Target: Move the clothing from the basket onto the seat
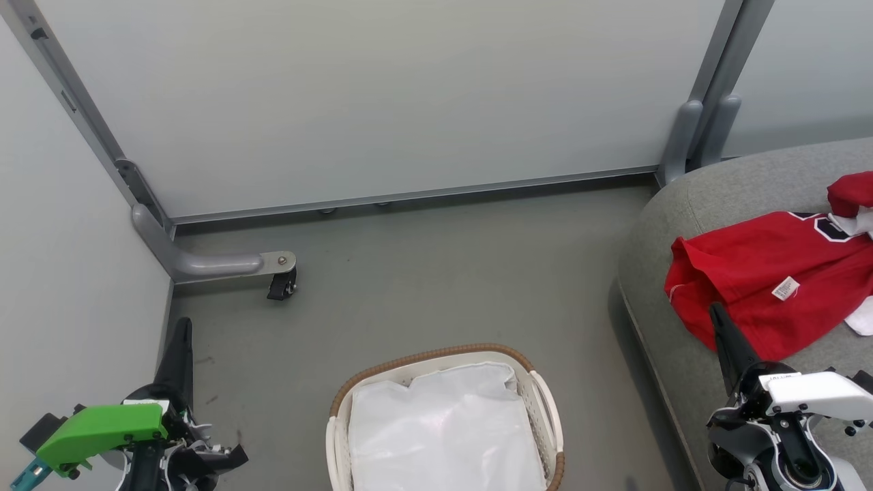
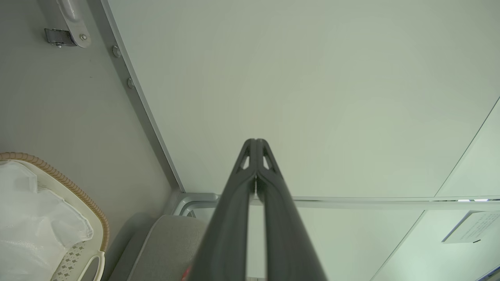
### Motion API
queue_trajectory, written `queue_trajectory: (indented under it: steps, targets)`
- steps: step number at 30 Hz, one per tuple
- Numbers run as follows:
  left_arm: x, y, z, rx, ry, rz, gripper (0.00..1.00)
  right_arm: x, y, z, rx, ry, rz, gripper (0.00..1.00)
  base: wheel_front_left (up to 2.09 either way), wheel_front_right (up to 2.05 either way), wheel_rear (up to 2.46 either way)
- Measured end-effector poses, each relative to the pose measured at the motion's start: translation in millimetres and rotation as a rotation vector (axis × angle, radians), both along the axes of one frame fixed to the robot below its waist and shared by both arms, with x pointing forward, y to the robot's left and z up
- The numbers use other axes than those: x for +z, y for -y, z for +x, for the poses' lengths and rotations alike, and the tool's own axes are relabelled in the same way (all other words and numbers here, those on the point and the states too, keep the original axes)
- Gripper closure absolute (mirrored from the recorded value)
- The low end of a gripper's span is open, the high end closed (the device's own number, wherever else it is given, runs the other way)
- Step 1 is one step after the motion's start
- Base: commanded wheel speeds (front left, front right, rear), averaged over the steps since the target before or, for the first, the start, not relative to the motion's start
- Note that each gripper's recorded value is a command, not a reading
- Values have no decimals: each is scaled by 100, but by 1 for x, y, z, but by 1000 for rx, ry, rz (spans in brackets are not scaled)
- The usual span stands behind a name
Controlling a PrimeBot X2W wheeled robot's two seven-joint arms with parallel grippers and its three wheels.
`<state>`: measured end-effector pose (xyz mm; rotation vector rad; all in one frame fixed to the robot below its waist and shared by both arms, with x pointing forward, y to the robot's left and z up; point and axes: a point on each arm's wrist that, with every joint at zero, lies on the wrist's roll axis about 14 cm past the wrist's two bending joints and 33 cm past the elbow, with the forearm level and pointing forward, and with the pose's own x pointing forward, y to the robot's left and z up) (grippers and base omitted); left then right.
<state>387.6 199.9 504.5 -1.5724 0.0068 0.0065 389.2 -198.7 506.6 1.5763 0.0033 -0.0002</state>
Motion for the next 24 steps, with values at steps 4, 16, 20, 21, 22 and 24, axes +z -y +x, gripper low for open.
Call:
queue_trajectory:
  steps: [4, 16, 20, 21, 22, 24]
  targets:
    - [0, 0, 0, 0, 0, 0, 100, 0, 0, 0, 0, 0, 0, 100, 0, 0, 0]
    - [0, 0, 0, 0, 0, 0, 100, 0, 0, 0, 0, 0, 0, 100, 0, 0, 0]
    - [0, 0, 0, 0, 0, 0, 100, 0, 0, 0, 0, 0, 0, 100, 0, 0, 0]
    - [0, 0, 0, 0, 0, 0, 100, 0, 0, 0, 0, 0, 0, 100, 0, 0, 0]
    - [0, 0, 0, 0, 0, 0, 100, 0, 0, 0, 0, 0, 0, 100, 0, 0, 0]
    - [0, 0, 0, 0, 0, 0, 100, 0, 0, 0, 0, 0, 0, 100, 0, 0, 0]
